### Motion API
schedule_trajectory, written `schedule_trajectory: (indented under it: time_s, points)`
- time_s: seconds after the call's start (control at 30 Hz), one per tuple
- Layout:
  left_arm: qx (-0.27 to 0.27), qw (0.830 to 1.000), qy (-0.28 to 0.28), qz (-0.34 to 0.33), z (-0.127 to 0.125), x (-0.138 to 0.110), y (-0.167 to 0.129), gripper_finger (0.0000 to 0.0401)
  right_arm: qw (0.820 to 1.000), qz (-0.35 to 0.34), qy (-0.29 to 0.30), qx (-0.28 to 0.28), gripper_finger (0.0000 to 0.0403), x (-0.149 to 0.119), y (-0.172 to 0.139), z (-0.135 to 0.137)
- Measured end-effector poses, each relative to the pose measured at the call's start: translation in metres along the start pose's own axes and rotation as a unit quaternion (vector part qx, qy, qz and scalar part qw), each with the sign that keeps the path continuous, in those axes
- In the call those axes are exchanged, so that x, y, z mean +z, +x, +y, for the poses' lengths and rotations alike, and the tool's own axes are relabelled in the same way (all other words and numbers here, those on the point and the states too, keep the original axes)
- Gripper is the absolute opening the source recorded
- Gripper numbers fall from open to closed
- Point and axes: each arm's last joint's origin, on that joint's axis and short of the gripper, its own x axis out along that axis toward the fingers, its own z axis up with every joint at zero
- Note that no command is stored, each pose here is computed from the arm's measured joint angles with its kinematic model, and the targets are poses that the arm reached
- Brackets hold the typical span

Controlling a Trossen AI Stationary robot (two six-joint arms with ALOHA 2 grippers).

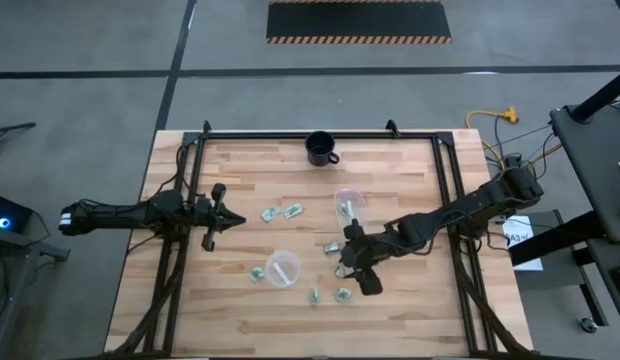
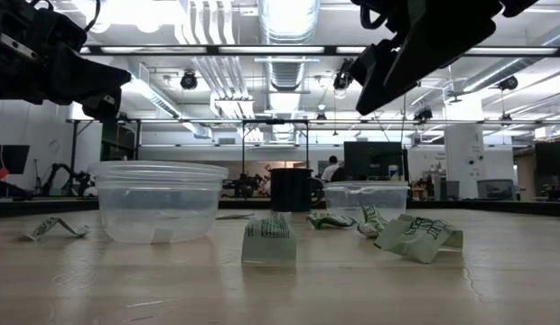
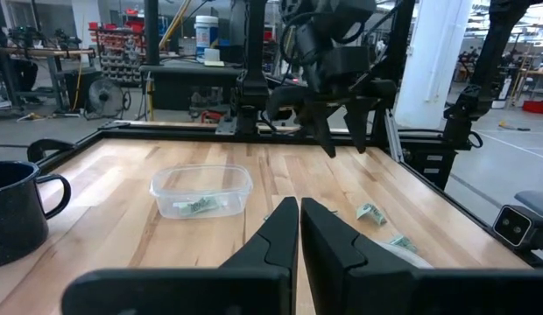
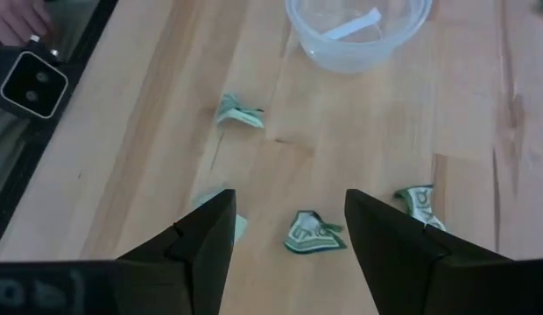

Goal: Pick and place items into bin
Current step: Put the green stevia packet into the right transparent bin

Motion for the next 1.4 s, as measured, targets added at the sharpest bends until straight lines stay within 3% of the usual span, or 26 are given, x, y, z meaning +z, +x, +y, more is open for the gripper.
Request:
schedule_trajectory:
  time_s: [0.27, 0.43, 0.63, 0.8, 1.4]
  points:
    - [0.0, 1.0, 0.0, 0.001, 0.0, 0.0, 0.0, 0.0, 1.0, 0.019, -0.009, -0.001, 0.0205, 0.0, 0.023, 0.001]
    - [0.0, 1.0, 0.0, 0.001, 0.0, 0.0, 0.0, 0.0, 0.997, 0.078, -0.026, -0.008, 0.0205, 0.008, 0.044, 0.005]
    - [0.0, 1.0, 0.0, 0.0, 0.0, 0.0, 0.0, 0.0, 0.987, 0.141, -0.007, -0.083, 0.0205, 0.018, 0.052, 0.007]
    - [0.0, 1.0, 0.0, 0.0, 0.0, 0.0, 0.0, 0.0, 0.985, 0.151, 0.032, -0.083, 0.0206, 0.023, 0.059, 0.009]
    - [0.0, 1.0, 0.0, 0.001, 0.0, 0.0, 0.0, 0.0, 0.969, 0.218, 0.047, -0.106, 0.0205, 0.001, 0.085, 0.004]
